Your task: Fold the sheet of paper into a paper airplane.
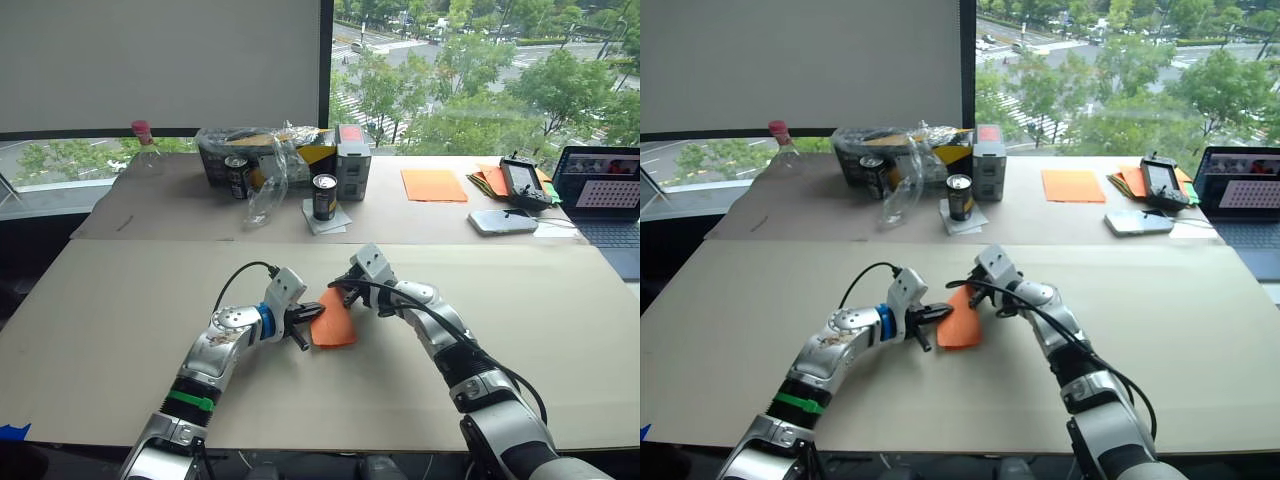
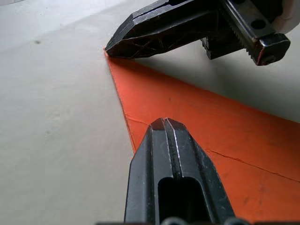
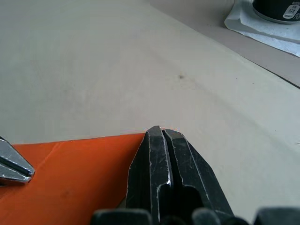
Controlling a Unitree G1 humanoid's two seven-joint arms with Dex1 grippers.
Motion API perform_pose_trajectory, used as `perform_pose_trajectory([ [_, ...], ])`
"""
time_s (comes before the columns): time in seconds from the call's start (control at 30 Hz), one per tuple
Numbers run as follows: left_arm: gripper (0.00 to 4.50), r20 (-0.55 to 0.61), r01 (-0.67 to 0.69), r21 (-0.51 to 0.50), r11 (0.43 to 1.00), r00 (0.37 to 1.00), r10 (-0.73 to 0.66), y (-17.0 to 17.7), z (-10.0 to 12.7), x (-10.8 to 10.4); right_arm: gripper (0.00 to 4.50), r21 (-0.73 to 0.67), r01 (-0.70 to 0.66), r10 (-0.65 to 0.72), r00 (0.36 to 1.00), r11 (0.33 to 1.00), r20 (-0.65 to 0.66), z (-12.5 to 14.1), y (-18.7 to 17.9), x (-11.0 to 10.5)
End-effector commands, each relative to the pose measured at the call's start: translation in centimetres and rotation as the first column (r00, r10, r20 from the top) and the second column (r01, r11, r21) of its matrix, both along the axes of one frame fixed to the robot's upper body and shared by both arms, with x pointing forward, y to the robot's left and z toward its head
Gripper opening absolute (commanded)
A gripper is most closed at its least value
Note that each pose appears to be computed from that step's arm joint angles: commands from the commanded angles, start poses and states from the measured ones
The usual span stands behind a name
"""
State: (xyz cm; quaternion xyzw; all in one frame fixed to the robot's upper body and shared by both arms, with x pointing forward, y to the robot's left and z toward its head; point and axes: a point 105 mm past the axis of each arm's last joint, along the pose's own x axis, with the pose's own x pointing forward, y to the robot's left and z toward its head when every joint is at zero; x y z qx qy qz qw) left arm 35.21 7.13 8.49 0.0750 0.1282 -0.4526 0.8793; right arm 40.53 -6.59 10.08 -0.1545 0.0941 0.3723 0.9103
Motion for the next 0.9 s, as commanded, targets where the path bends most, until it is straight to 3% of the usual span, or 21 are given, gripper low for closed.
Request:
perform_pose_trajectory([
  [0.03, 0.0, 0.054, 0.01, -0.008, 1.0, 0.998, -0.01, -0.4, 1.3, 0.6, 0.04, 0.043, -0.057, 0.054, 0.996, 0.997, 0.069, 2.0, 0.3, -0.9],
  [0.47, 0.0, 0.055, 0.034, 0.002, 0.999, 0.998, -0.035, -0.9, 1.4, 1.2, 0.04, -0.013, -0.098, 0.098, 0.995, 0.995, -0.028, -1.4, -0.6, -5.5],
  [0.9, 0.0, 0.05, 0.059, 0.009, 0.998, 0.997, -0.059, -1.5, 1.1, 1.2, 0.04, -0.027, -0.219, 0.213, 0.966, 0.975, -0.146, -2.1, -1.1, -14.1],
])
